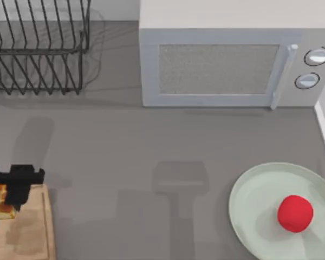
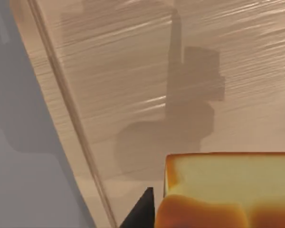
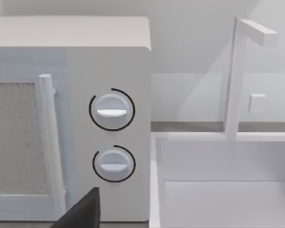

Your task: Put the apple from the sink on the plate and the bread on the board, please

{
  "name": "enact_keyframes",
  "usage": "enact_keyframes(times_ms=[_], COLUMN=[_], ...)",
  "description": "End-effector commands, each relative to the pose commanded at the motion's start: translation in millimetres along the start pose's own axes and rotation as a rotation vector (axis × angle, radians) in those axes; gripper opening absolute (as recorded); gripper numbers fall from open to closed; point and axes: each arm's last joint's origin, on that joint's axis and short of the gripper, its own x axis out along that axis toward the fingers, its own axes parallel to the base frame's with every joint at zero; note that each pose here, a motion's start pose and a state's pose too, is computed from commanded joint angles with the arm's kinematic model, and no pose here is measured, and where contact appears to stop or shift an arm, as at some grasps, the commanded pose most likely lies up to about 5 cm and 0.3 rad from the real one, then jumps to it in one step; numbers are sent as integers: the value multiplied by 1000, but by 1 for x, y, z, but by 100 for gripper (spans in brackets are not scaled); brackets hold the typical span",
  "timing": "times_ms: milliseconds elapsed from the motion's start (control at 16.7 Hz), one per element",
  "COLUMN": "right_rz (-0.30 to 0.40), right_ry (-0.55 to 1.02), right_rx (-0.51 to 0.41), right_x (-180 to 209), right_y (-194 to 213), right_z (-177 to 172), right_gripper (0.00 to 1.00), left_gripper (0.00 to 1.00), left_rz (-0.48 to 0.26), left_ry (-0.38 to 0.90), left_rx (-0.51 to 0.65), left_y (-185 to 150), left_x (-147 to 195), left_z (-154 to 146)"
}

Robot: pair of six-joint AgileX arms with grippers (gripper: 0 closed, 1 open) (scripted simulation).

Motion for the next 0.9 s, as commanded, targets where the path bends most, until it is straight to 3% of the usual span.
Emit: enact_keyframes(times_ms=[900], right_rz=[0], right_ry=[0], right_rx=[0], right_x=[0], right_y=[0], right_z=[0], right_gripper=[100], left_gripper=[0], left_rz=[-1], left_ry=[3], left_rx=[4], left_y=[1], left_x=[33], left_z=[0])
